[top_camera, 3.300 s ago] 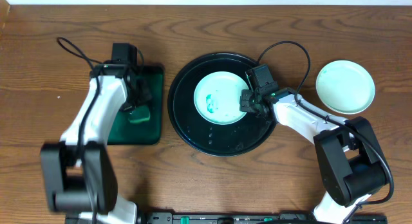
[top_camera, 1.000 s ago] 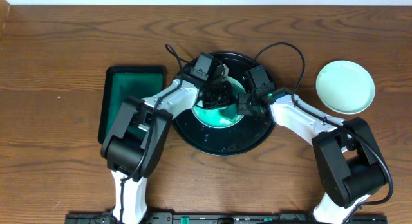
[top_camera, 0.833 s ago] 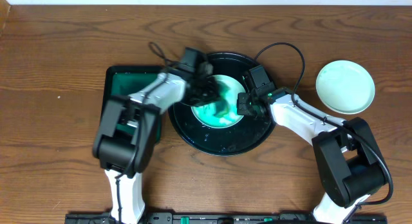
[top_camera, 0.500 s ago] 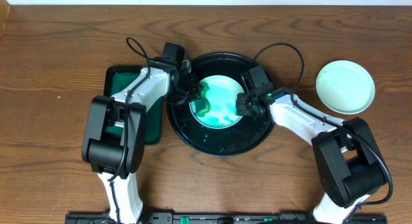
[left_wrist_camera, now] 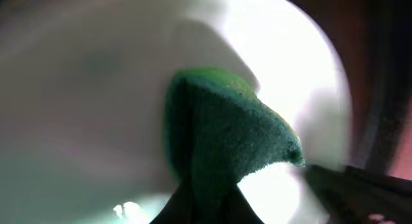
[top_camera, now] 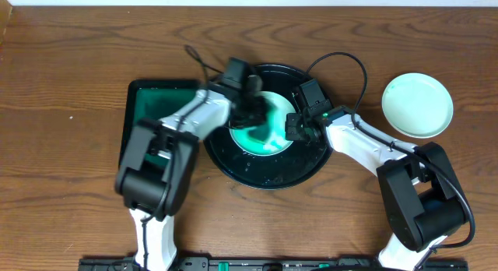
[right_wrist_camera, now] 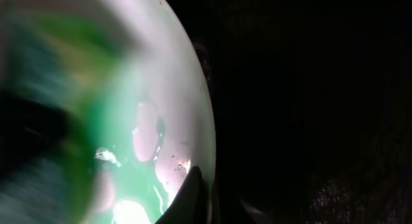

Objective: Clean dirty plates on tray and stack at the side
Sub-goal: 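Scrub the pale green plate with the sponge while the right gripper holds it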

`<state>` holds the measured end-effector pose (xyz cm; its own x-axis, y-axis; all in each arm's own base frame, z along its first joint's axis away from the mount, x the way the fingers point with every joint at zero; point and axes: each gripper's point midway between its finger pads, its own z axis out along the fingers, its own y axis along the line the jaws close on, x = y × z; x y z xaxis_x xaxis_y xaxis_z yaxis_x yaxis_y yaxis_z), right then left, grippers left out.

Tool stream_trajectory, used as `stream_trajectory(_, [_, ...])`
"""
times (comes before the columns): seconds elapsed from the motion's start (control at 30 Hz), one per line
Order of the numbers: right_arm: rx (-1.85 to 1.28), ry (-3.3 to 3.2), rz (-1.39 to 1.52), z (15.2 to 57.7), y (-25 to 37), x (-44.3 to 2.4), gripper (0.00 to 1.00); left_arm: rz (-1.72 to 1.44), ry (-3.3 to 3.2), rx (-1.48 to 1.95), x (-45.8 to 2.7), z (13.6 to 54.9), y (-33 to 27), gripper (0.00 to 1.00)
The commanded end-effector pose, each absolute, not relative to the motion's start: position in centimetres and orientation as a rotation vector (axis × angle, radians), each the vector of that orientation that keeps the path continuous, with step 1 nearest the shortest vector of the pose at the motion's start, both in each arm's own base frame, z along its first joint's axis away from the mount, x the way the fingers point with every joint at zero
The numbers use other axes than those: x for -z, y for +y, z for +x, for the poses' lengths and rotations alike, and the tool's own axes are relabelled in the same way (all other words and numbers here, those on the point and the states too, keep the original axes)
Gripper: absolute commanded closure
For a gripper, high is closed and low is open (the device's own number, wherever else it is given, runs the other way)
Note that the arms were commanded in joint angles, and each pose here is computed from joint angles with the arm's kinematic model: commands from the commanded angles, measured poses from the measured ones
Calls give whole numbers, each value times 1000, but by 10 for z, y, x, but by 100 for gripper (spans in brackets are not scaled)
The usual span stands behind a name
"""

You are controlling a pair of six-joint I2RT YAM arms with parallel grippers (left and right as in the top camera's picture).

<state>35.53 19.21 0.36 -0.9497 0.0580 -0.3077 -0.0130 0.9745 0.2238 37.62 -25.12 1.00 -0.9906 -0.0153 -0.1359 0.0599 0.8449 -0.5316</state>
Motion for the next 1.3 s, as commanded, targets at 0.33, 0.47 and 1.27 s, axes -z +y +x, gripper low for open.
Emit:
stream_trajectory(0.33, [-343,2967,-89,311,201,27,99,-30,3033,855,42,333,-277,93])
stream_trajectory(0.47, [-346,2968,-89,310,201,27,99,-222,3010,545,56,365,-211,93])
stream_trajectory(1.27, [-349,2961,-87,312,202,27,99,-444,3059,-95,32,354,-64,93])
